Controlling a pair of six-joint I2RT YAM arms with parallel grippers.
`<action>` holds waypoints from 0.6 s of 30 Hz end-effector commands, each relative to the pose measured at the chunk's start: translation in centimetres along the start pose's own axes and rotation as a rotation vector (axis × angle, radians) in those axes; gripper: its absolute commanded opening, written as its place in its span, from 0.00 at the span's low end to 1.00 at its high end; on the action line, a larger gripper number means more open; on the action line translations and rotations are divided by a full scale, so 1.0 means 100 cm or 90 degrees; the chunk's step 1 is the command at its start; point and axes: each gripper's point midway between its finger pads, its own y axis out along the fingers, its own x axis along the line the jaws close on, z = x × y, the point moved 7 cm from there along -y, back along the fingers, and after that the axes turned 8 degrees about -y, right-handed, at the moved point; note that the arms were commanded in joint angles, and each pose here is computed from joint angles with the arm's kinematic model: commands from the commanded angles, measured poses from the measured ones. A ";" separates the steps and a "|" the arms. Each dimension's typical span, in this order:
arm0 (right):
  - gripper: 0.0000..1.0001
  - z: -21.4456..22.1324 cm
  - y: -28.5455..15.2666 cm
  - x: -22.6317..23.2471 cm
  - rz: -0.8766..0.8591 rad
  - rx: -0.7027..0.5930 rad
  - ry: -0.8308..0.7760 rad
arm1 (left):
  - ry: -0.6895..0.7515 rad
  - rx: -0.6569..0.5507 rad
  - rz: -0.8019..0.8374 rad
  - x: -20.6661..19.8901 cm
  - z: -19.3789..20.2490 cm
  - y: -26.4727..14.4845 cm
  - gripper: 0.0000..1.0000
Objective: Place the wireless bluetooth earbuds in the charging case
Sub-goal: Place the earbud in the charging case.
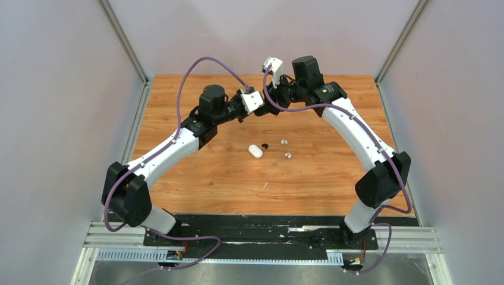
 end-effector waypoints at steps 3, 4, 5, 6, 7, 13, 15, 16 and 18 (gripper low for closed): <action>0.54 -0.023 -0.016 0.000 -0.006 -0.050 0.024 | 0.020 -0.055 -0.017 0.006 -0.027 -0.008 0.00; 0.55 -0.025 -0.019 0.002 -0.017 -0.057 0.028 | 0.021 -0.055 -0.017 0.006 -0.027 -0.008 0.00; 0.57 -0.027 -0.021 0.003 -0.028 -0.066 0.030 | 0.021 -0.054 -0.016 0.006 -0.027 -0.008 0.00; 0.58 -0.028 -0.024 0.004 -0.036 -0.073 0.033 | 0.021 -0.054 -0.016 0.006 -0.026 -0.008 0.00; 0.59 -0.029 -0.026 0.005 -0.040 -0.076 0.036 | 0.020 -0.054 -0.016 0.006 -0.026 -0.008 0.00; 0.61 -0.038 -0.042 0.003 -0.039 -0.104 0.035 | 0.024 -0.053 -0.017 0.006 -0.026 -0.008 0.00; 0.62 -0.040 -0.048 0.003 -0.043 -0.116 0.036 | 0.027 -0.052 -0.020 0.006 -0.026 -0.008 0.00; 0.62 -0.040 -0.051 0.003 -0.045 -0.124 0.038 | 0.028 -0.051 -0.019 0.006 -0.025 -0.008 0.00; 0.62 -0.042 -0.055 0.001 -0.043 -0.142 0.042 | 0.031 -0.052 -0.019 0.006 -0.025 -0.008 0.00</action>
